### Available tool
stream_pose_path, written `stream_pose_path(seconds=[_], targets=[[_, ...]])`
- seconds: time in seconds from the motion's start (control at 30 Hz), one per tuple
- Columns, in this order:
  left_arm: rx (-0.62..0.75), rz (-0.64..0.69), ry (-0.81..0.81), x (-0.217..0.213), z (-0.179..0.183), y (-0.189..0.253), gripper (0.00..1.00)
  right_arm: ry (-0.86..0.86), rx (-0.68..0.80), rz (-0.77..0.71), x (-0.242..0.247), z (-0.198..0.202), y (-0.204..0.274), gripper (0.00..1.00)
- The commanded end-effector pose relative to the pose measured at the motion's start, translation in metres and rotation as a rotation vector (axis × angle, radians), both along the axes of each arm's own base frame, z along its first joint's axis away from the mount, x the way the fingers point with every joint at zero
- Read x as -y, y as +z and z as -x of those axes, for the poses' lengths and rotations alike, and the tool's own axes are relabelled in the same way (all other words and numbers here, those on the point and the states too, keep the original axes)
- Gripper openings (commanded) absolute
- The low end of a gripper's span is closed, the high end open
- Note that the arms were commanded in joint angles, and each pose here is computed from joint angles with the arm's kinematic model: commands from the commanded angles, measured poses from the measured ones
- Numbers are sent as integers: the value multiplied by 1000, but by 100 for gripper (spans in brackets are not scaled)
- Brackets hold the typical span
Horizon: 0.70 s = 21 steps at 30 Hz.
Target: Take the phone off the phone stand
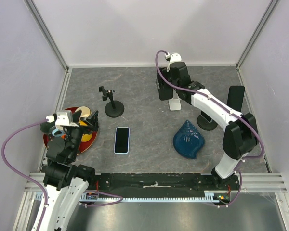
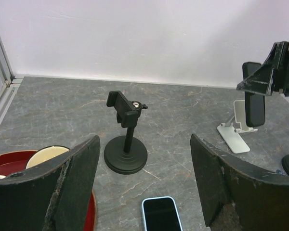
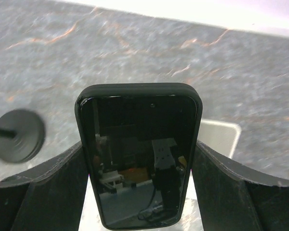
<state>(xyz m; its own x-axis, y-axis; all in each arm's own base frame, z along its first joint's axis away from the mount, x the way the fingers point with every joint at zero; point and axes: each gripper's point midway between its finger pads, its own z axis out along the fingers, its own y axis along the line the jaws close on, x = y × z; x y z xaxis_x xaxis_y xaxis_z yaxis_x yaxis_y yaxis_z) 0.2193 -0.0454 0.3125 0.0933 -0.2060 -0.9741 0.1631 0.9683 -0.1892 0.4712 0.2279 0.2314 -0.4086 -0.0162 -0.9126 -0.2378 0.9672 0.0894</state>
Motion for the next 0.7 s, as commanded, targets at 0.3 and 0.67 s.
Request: stream_pose_path(seconds=[0.3, 0.67], targets=[[38, 40, -17, 4, 0, 9, 81, 134, -415, -186, -94, 137, -90, 42], [54, 40, -13, 2, 4, 12, 81, 104, -610, -179, -137, 182, -160, 46]])
